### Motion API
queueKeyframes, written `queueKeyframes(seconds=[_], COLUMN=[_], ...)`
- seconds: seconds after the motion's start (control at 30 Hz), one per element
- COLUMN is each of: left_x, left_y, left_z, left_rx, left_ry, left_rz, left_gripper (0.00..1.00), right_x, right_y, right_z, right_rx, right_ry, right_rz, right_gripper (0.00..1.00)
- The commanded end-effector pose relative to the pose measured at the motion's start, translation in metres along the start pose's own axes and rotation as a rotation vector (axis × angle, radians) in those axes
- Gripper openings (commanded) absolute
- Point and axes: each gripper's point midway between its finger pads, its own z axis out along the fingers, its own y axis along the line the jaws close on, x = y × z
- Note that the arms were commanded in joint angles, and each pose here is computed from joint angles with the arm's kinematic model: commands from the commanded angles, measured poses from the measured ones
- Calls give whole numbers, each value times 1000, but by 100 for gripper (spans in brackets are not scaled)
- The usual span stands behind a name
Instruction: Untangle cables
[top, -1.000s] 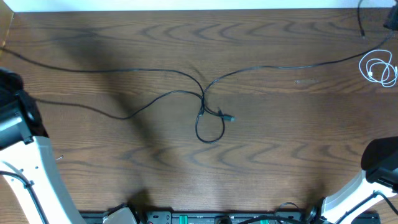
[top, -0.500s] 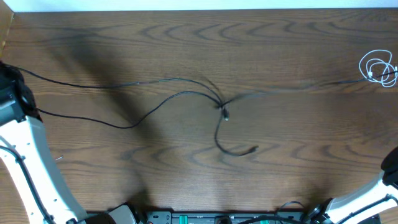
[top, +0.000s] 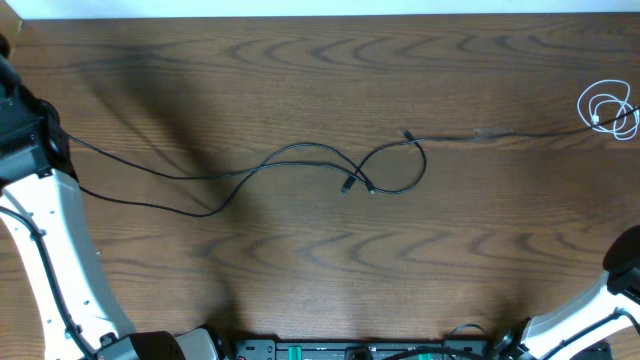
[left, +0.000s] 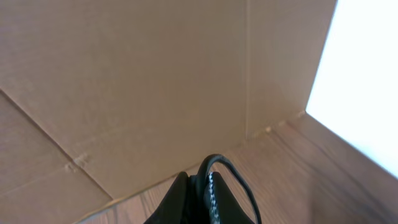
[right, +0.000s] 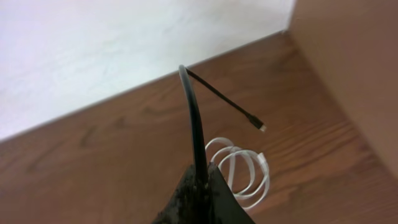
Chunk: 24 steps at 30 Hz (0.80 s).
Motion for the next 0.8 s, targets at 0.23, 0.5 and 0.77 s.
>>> queueKeyframes(seconds=[0.23,0.5,0.77], left_x=[9,9,19], left_y=[-14,-11,-31], left_z=[-9,-13,-17], left_rx=[35,35,157], left_ry=[38,42,83], left_rz=[30,33,47], left_gripper=[7,8,7], right_x=[29,42,46], right_y=[-12,-78,-32], right_z=[43,84,74], right_rx=[93,220,65], right_ry=[98,92,131], right_rz=[-34,53,46], right_gripper=[1,97,99])
